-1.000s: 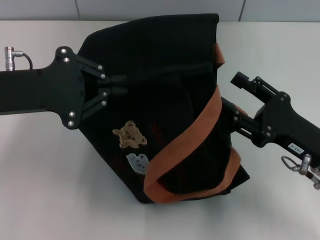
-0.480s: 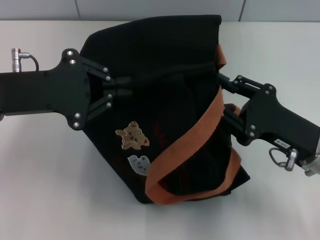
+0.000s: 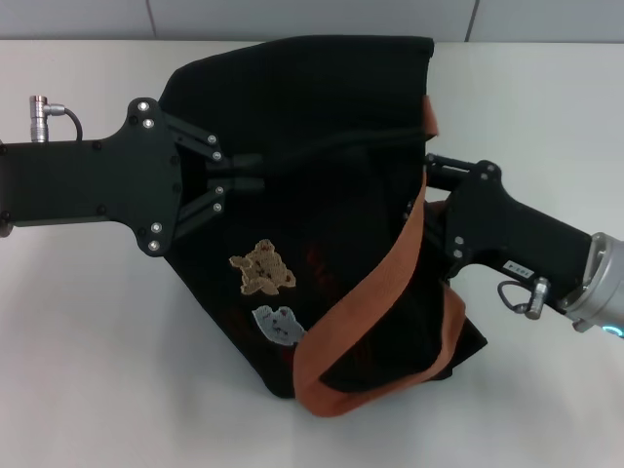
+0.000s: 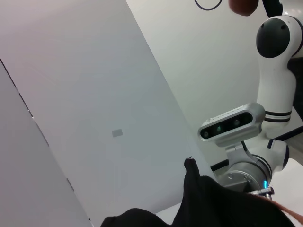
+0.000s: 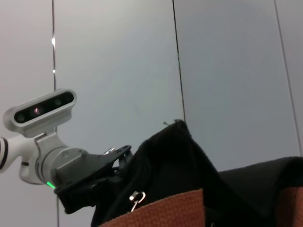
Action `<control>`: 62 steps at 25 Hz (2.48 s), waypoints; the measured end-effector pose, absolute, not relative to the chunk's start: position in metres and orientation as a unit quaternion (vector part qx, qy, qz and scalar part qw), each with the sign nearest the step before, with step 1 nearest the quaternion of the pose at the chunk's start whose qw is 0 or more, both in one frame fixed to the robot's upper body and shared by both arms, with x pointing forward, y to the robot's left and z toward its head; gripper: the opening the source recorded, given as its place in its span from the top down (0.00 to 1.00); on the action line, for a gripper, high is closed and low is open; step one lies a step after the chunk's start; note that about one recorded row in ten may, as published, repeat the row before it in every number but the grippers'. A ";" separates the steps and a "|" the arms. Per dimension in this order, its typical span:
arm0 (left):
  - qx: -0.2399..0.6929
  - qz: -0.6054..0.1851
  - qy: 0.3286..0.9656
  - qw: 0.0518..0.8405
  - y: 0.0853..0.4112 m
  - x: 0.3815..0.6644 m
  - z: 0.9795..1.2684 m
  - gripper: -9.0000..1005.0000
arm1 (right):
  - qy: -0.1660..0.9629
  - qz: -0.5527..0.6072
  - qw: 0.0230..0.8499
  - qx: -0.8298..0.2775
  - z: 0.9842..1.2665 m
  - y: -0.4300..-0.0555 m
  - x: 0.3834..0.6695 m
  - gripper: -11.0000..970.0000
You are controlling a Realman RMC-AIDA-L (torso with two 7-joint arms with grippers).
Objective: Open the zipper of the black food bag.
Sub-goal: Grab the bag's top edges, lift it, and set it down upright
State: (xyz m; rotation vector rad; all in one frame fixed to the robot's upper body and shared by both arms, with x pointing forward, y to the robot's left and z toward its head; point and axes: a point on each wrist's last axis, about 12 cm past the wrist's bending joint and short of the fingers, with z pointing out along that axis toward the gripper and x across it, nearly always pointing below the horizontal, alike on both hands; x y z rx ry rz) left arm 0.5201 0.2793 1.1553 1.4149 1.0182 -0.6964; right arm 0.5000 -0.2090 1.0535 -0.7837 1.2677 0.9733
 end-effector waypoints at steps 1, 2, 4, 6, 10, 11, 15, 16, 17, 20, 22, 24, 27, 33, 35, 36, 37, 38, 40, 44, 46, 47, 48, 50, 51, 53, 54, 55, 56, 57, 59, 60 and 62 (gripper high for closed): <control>0.608 -0.299 0.437 0.591 0.279 0.520 1.155 0.92 | 0.555 0.427 0.626 -0.343 1.053 -0.208 0.500 0.68; 0.608 -0.300 0.437 0.591 0.279 0.520 1.155 0.92 | 0.556 0.430 0.623 -0.343 1.053 -0.207 0.501 0.70; 0.608 -0.300 0.437 0.591 0.279 0.520 1.155 0.92 | 0.559 0.435 0.617 -0.343 1.054 -0.206 0.502 0.75; 0.608 -0.300 0.437 0.591 0.279 0.520 1.155 0.92 | 0.559 0.443 0.610 -0.345 1.054 -0.205 0.502 0.82; 0.608 -0.301 0.436 0.591 0.279 0.520 1.154 0.92 | 0.556 0.452 0.605 -0.348 1.055 -0.204 0.500 0.89; 0.608 -0.301 0.436 0.592 0.279 0.520 1.154 0.92 | 0.554 0.454 0.605 -0.349 1.055 -0.205 0.499 0.89; 0.607 -0.302 0.435 0.592 0.279 0.518 1.153 0.92 | 0.545 0.462 0.606 -0.348 1.056 -0.206 0.495 0.91; 0.607 -0.303 0.436 0.592 0.280 0.518 1.152 0.92 | 0.540 0.466 0.609 -0.346 1.057 -0.208 0.493 0.92; 0.607 -0.303 0.436 0.592 0.280 0.518 1.152 0.92 | 0.540 0.466 0.609 -0.346 1.057 -0.208 0.493 0.92; 0.605 -0.304 0.437 0.592 0.280 0.516 1.151 0.92 | 0.533 0.470 0.614 -0.344 1.059 -0.212 0.489 0.93; 0.604 -0.304 0.437 0.593 0.281 0.516 1.151 0.92 | 0.533 0.472 0.613 -0.343 1.059 -0.213 0.488 0.95; 0.604 -0.304 0.437 0.593 0.281 0.516 1.151 0.92 | 0.535 0.473 0.611 -0.341 1.059 -0.215 0.488 0.97; 0.603 -0.303 0.438 0.594 0.282 0.515 1.151 0.92 | 0.541 0.475 0.607 -0.337 1.059 -0.219 0.489 0.99; 0.600 -0.297 0.437 0.600 0.285 0.513 1.149 0.92 | 0.554 0.472 0.598 -0.335 1.058 -0.226 0.489 0.99; 0.599 -0.296 0.438 0.602 0.286 0.513 1.148 0.92 | 0.557 0.469 0.596 -0.338 1.057 -0.228 0.489 0.99; 0.597 -0.295 0.439 0.603 0.287 0.513 1.148 0.92 | 0.560 0.467 0.594 -0.340 1.056 -0.231 0.487 0.99; 0.595 -0.294 0.440 0.605 0.288 0.513 1.148 0.92 | 0.562 0.464 0.592 -0.344 1.055 -0.233 0.486 0.99; 0.593 -0.291 0.442 0.607 0.289 0.513 1.149 0.92 | 0.567 0.458 0.589 -0.350 1.053 -0.238 0.483 0.99; 0.591 -0.290 0.442 0.609 0.290 0.513 1.149 0.92 | 0.569 0.455 0.586 -0.355 1.052 -0.240 0.482 0.99; 0.589 -0.288 0.443 0.611 0.292 0.513 1.149 0.92 | 0.580 0.447 0.578 -0.361 1.049 -0.247 0.478 0.99; 0.589 -0.288 0.443 0.611 0.292 0.513 1.149 0.92 | 0.578 0.448 0.581 -0.357 1.049 -0.249 0.475 0.99; 0.589 -0.288 0.443 0.611 0.291 0.513 1.149 0.92 | 0.575 0.450 0.584 -0.355 1.050 -0.250 0.475 0.99; 0.590 -0.288 0.441 0.611 0.290 0.513 1.150 0.92 | 0.567 0.452 0.593 -0.351 1.052 -0.249 0.474 0.99; 0.591 -0.290 0.441 0.611 0.290 0.514 1.150 0.92 | 0.563 0.453 0.597 -0.348 1.053 -0.248 0.475 0.99; 0.590 -0.291 0.440 0.611 0.289 0.514 1.149 0.92 | 0.559 0.453 0.603 -0.345 1.055 -0.247 0.477 0.98; 0.588 -0.296 0.440 0.611 0.287 0.515 1.147 0.92 | 0.549 0.449 0.618 -0.339 1.058 -0.245 0.481 0.95; 0.588 -0.296 0.440 0.611 0.287 0.515 1.147 0.92 | 0.549 0.449 0.618 -0.339 1.058 -0.245 0.481 0.93; 0.587 -0.297 0.439 0.612 0.286 0.515 1.147 0.92 | 0.546 0.447 0.623 -0.337 1.059 -0.244 0.482 0.92; 0.587 -0.298 0.439 0.612 0.286 0.515 1.146 0.92 | 0.541 0.444 0.632 -0.332 1.061 -0.242 0.484 0.90; 0.587 -0.298 0.439 0.612 0.286 0.515 1.146 0.92 | 0.541 0.444 0.632 -0.332 1.061 -0.242 0.484 0.89; 0.587 -0.299 0.439 0.612 0.286 0.515 1.146 0.92 | 0.540 0.444 0.634 -0.331 1.061 -0.240 0.486 0.86; 0.587 -0.299 0.439 0.612 0.286 0.515 1.146 0.92 | 0.539 0.445 0.634 -0.331 1.062 -0.238 0.487 0.84; 0.587 -0.299 0.438 0.611 0.285 0.515 1.146 0.92 | 0.538 0.445 0.633 -0.333 1.062 -0.235 0.489 0.82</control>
